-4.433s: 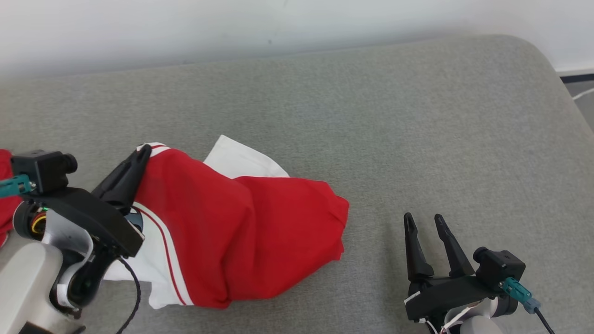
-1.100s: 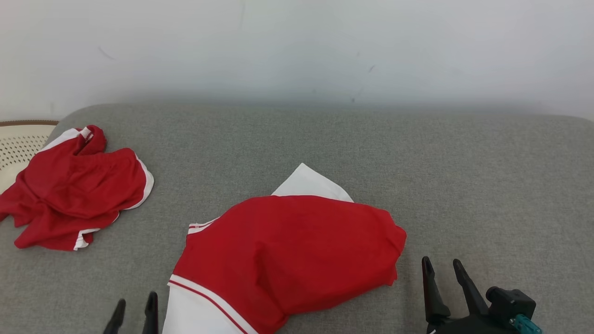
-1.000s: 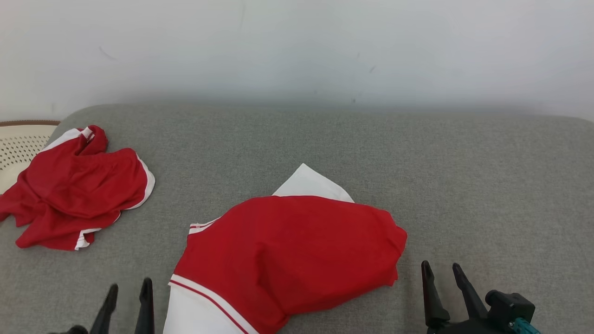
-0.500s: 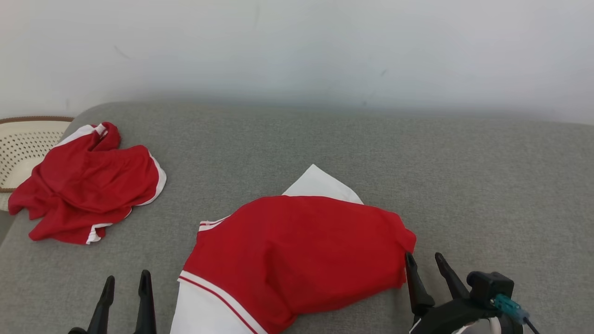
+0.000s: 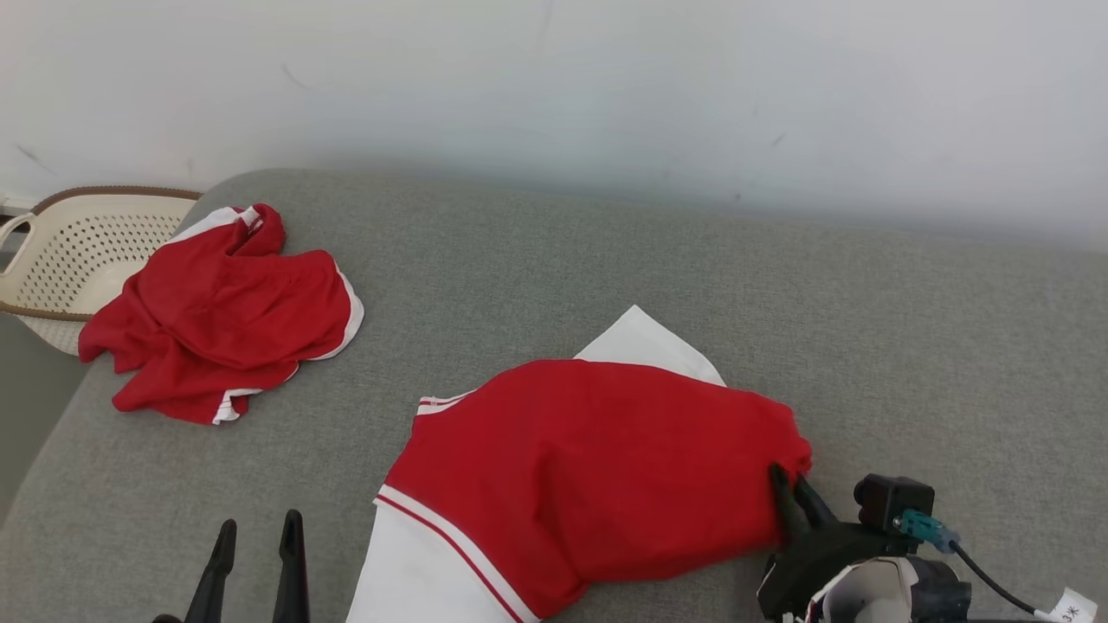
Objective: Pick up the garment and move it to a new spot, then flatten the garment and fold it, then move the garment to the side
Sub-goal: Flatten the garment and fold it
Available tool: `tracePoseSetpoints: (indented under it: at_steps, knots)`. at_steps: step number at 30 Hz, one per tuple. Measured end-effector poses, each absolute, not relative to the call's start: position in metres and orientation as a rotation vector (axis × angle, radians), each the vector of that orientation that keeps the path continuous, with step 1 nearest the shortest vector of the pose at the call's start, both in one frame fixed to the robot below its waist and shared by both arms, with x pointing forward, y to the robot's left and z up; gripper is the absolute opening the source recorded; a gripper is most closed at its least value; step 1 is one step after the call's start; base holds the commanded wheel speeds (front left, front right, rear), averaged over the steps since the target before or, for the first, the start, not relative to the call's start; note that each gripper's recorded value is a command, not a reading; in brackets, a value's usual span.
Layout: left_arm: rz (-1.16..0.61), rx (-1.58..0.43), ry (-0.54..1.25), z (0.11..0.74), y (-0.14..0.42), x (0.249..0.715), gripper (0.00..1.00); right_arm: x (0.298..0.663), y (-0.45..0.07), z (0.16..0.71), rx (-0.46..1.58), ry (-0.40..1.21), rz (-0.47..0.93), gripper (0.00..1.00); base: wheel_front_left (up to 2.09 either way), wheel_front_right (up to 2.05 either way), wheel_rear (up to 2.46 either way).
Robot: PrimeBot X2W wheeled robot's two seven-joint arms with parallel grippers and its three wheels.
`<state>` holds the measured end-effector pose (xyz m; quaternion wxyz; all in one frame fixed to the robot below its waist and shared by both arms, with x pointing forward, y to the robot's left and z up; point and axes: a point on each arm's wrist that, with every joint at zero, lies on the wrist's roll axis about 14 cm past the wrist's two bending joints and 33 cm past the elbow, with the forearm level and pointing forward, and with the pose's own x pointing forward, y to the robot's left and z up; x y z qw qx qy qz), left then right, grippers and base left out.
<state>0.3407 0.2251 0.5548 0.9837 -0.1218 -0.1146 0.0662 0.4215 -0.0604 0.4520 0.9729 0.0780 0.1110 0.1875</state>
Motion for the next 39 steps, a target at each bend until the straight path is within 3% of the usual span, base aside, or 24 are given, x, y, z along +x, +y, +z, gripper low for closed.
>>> tracePoseSetpoints:
  at_steps: [7, 18, 23, 31, 32, 34, 35, 39]
  knots:
    - [0.140, -0.245, -0.222, 0.551, 0.227, 0.344, 1.00, 0.443, -0.058, 0.484, 0.124, 0.109, 0.388, 0.00, 0.00, 0.00, 0.00]
    - [0.134, -0.267, -0.214, 0.547, 0.222, 0.349, 1.00, 0.488, -0.024, 0.587, 0.007, -0.126, 0.494, 0.00, 0.00, 0.00, 0.00]
    - [0.147, -0.268, -0.207, 0.544, 0.227, 0.348, 1.00, 0.504, 0.001, 0.614, -0.042, -0.155, 0.553, 0.00, 0.00, 0.00, 0.00]
    - [0.163, -0.273, -0.181, 0.534, 0.232, 0.347, 1.00, 0.519, 0.046, 0.608, -0.114, -0.108, 0.656, 0.00, 0.00, 0.00, 0.00]
    - [0.164, -0.274, -0.177, 0.532, 0.233, 0.346, 1.00, 0.520, 0.050, 0.603, -0.119, -0.100, 0.666, 0.07, 0.00, 0.00, 0.00]
    - [0.173, -0.275, -0.179, 0.533, 0.235, 0.346, 1.00, 0.521, 0.056, 0.597, -0.119, -0.091, 0.680, 0.49, 0.00, 0.00, 0.00]
    - [0.176, -0.274, -0.181, 0.534, 0.236, 0.346, 1.00, 0.521, 0.058, 0.595, -0.114, -0.089, 0.684, 1.00, 0.00, 0.00, 0.00]
    - [0.184, -0.274, -0.180, 0.532, 0.239, 0.343, 1.00, 0.518, 0.058, 0.585, -0.103, -0.071, 0.686, 1.00, 0.00, 0.00, 0.00]
